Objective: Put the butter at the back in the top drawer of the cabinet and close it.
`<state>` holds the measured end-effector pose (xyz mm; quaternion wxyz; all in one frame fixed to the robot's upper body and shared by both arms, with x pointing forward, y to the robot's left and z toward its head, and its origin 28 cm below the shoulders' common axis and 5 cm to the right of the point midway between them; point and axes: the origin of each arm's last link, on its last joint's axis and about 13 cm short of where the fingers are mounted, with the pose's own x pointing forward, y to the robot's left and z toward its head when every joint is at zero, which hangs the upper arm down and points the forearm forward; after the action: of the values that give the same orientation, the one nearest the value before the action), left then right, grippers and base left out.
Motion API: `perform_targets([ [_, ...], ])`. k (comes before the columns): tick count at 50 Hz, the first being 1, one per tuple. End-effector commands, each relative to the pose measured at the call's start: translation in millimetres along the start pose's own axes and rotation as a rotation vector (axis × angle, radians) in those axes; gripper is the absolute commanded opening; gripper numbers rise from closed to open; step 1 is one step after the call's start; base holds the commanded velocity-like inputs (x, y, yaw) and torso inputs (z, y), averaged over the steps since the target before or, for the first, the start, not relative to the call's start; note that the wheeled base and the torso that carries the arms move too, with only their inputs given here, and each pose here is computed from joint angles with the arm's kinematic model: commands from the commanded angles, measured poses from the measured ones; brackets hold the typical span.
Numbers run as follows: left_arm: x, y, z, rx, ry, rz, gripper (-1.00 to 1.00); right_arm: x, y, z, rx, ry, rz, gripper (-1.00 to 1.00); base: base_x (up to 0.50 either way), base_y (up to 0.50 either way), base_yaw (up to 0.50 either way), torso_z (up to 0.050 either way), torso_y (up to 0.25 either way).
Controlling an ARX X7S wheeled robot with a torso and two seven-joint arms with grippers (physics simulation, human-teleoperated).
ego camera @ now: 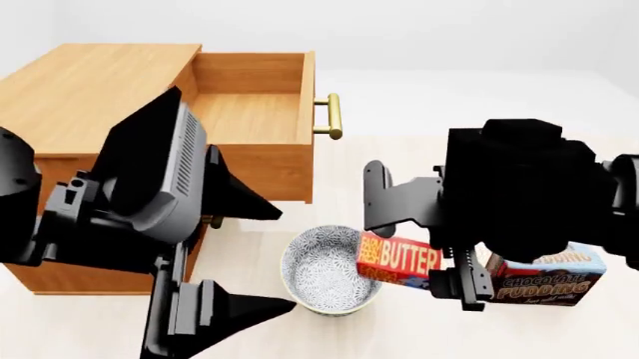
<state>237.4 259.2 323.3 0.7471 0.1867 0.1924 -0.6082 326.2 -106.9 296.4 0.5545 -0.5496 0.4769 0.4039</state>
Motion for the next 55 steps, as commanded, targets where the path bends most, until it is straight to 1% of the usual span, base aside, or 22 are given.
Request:
perform_targets([
  [1,10.9,2.7,2.2,0.028,0.03,-0.031,1.0,-14.1,2.1,16.9,-0.098,-0.021,-0.038,-1.0,0.0,0.0,0.0,0.0,0.0],
  [3,19.7,6.7,-1.2,0.036,0.047,-0.044,1.0,-20.1,6.8,23.3,-0.144,-0.039,-0.051,-1.0,0.0,0.0,0.0,0.0,0.0],
  [5,24.8,8.8,-3.5,0.041,0.061,-0.05,1.0,-23.3,9.2,26.2,-0.165,-0.048,-0.057,-1.0,0.0,0.0,0.0,0.0,0.0],
  [11,32.2,12.4,-7.0,0.046,0.08,-0.061,1.0,-26.6,12.3,29.2,-0.19,-0.058,-0.063,-1.0,0.0,0.0,0.0,0.002,0.0],
  [19,38.5,17.0,-8.3,0.051,0.08,-0.061,1.0,-28.3,15.6,32.2,-0.217,-0.069,-0.067,-1.0,0.0,0.0,0.0,0.0,0.001],
  [30,47.6,21.7,-10.5,0.059,0.06,-0.072,1.0,-28.0,17.4,34.5,-0.235,-0.078,-0.068,-1.0,0.0,0.0,0.0,0.0,0.001],
  [43,59.3,19.3,-20.6,0.117,0.074,-0.054,1.0,-32.2,19.0,35.4,-0.243,-0.087,-0.076,-1.0,0.0,0.0,0.0,0.001,0.001],
  [55,67.0,23.3,-28.1,0.131,0.067,-0.05,1.0,-34.0,18.6,36.5,-0.246,-0.087,-0.086,-1.0,0.0,0.0,0.0,0.0,0.001],
])
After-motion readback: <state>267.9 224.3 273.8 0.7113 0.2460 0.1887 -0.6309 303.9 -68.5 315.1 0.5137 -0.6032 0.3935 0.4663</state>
